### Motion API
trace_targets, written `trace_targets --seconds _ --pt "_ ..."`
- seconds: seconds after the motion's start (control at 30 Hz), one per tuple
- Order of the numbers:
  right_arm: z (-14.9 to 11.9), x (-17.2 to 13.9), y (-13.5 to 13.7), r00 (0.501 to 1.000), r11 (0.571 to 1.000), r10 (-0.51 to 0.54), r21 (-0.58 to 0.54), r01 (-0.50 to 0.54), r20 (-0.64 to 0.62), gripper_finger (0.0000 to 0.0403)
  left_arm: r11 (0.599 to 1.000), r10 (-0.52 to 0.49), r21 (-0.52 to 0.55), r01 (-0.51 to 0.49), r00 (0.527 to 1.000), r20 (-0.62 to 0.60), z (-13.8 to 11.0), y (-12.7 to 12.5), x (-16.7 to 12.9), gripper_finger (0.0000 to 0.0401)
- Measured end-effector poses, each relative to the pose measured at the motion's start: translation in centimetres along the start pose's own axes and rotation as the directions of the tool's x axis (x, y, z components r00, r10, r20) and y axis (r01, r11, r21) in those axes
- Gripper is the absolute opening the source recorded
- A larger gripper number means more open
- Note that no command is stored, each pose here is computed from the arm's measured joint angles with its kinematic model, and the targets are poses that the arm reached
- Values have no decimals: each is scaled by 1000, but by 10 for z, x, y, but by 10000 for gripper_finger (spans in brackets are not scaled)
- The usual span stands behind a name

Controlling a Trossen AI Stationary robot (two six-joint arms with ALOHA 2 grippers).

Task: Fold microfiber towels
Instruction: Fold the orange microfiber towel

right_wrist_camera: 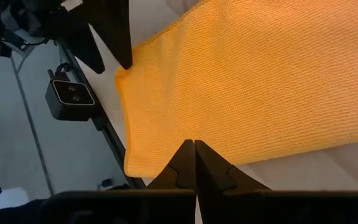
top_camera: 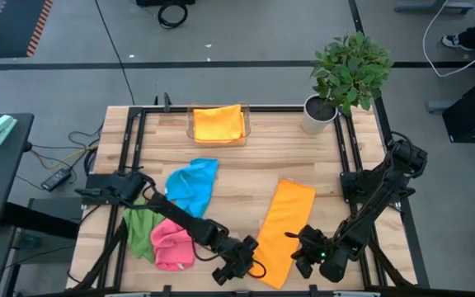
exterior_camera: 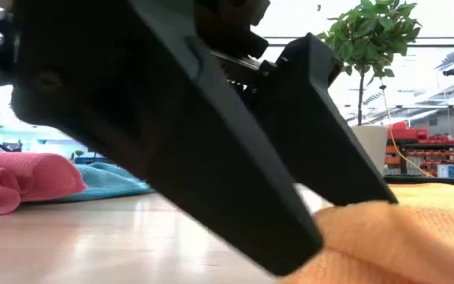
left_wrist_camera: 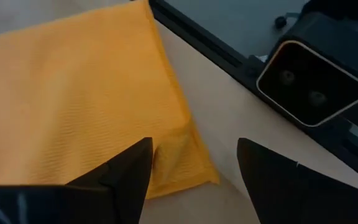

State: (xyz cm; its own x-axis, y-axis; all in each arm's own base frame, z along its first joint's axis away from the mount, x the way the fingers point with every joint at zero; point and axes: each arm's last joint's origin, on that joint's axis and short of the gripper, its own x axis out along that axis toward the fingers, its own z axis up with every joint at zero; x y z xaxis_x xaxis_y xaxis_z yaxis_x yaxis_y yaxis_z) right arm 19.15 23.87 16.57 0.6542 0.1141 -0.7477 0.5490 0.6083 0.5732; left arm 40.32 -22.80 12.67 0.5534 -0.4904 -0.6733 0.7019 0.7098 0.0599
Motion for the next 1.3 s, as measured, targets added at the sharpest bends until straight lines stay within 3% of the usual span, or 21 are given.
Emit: trace_targets --seconds 0.2,0.57,1.03,1.3 --pt "-4 8 -1 1000 996 1 85 -3 16 2 1000 -9 -1 9 1000 -8 0 -3 0 240" --pt "-6 61 -9 999 997 -9 75 5 49 2 999 -32 5 32 999 -37 -5 -14 8 238" --pt "9 69 -15 995 990 -86 117 79 49 2 997 -46 66 48 998 -39 -5 -22 12 230" --pt "9 69 -16 996 990 -89 115 85 28 2 987 30 155 -38 998 53 11 -17 2 227"
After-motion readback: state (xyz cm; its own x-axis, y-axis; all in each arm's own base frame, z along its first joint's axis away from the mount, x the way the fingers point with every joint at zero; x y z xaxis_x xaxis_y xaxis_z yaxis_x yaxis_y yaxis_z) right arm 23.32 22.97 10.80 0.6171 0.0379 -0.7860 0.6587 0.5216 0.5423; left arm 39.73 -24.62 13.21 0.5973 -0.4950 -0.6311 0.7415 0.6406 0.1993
